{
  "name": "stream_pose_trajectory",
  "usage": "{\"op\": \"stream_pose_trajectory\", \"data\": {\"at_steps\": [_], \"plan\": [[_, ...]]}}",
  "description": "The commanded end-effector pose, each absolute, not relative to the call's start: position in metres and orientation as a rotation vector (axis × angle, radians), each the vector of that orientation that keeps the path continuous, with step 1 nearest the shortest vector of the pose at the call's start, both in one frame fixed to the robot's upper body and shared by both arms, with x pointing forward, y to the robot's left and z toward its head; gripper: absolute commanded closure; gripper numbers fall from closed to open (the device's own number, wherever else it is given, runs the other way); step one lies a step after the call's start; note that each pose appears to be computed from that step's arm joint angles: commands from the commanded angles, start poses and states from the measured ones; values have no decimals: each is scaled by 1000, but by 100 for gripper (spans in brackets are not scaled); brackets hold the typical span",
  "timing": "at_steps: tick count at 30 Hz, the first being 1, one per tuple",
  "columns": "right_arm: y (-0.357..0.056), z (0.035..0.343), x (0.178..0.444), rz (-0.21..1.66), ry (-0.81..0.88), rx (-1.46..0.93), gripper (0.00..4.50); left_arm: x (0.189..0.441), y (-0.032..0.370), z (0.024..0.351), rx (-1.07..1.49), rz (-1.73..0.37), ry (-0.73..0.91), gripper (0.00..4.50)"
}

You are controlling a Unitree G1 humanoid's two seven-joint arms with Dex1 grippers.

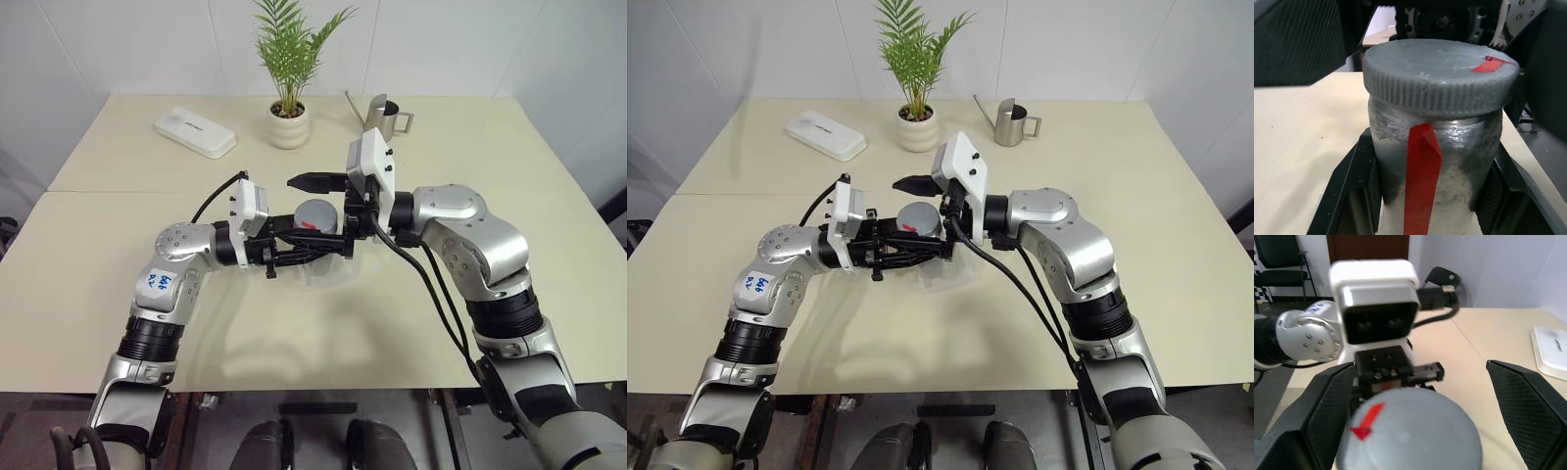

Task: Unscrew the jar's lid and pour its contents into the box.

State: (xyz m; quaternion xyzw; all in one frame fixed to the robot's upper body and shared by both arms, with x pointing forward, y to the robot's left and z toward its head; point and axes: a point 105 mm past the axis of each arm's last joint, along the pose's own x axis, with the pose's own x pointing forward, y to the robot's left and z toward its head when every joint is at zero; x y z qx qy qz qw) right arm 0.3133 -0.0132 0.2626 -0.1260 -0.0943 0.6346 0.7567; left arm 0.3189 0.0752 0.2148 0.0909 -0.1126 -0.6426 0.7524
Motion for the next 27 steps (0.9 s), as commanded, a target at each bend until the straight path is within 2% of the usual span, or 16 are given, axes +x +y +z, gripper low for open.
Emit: {"op": "stream_pose_trajectory", "data": {"at_steps": [1,15,22,27], "plan": [[-24,271,317,1342,-253,-281,2,315,74,225,228,-1419,-294,254],[-97,276,343,1126,-251,-261,2,316,78,223,222,-1416,-303,254],[-125,270,336,1106,-224,-264,2,318,80,222,232,-1414,-305,254],[-101,282,314,1260,-263,-226,2,321,80,223,244,-1405,-301,254]]}}
